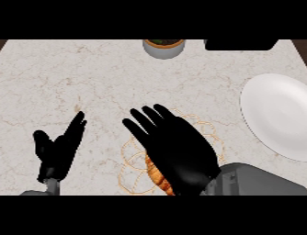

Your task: Pick the croissant from the placemat and place it in the plate

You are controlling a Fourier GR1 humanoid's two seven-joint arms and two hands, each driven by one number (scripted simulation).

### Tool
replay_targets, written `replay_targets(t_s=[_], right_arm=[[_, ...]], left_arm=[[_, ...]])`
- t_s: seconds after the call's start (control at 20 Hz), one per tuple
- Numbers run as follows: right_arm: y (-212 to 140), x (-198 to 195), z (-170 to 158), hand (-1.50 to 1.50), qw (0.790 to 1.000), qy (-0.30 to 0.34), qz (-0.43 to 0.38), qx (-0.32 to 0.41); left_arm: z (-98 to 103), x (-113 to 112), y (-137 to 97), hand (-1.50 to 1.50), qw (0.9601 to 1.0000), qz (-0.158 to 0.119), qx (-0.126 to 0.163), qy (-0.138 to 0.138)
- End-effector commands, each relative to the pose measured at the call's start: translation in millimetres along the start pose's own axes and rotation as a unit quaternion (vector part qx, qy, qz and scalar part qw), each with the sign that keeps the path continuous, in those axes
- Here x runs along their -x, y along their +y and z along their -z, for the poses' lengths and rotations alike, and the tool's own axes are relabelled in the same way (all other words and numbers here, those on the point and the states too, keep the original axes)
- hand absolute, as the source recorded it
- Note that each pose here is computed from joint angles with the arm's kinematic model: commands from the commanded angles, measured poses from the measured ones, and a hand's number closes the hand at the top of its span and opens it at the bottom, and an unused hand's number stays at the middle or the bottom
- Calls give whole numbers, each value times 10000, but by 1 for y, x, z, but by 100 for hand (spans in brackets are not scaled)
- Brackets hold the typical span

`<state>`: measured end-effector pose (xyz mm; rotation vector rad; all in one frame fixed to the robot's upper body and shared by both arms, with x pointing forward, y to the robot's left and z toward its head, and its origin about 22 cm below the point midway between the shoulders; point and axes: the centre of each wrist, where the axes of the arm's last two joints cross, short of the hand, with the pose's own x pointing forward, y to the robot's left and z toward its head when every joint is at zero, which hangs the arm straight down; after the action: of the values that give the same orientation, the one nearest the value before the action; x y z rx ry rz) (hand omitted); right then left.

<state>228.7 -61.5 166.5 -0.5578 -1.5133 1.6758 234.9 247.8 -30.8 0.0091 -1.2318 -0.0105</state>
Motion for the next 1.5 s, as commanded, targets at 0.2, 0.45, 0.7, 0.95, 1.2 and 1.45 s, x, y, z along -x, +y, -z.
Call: replay_targets(t_s=[0.2,0.45,0.7,0.95,1.2,1.45], right_arm=[[26,-37,16,-150,9979,356,-478,-251],[38,-41,14,-150,9952,649,-402,-616],[72,-43,11,-150,9955,575,-289,-697],[87,-43,13,-150,9943,677,-471,-676],[98,-55,30,-150,9899,882,-917,-634],[111,-22,25,-150,9868,1108,-964,-687]], left_arm=[[5,-3,-11,0,9997,-75,41,232],[-1,-2,-9,0,9994,1,-23,357],[4,0,6,0,9998,-59,8,167],[-16,-8,-5,0,9997,-28,82,241],[-3,-17,-8,0,9998,18,67,189],[6,-10,-6,0,9997,-64,-14,240]])
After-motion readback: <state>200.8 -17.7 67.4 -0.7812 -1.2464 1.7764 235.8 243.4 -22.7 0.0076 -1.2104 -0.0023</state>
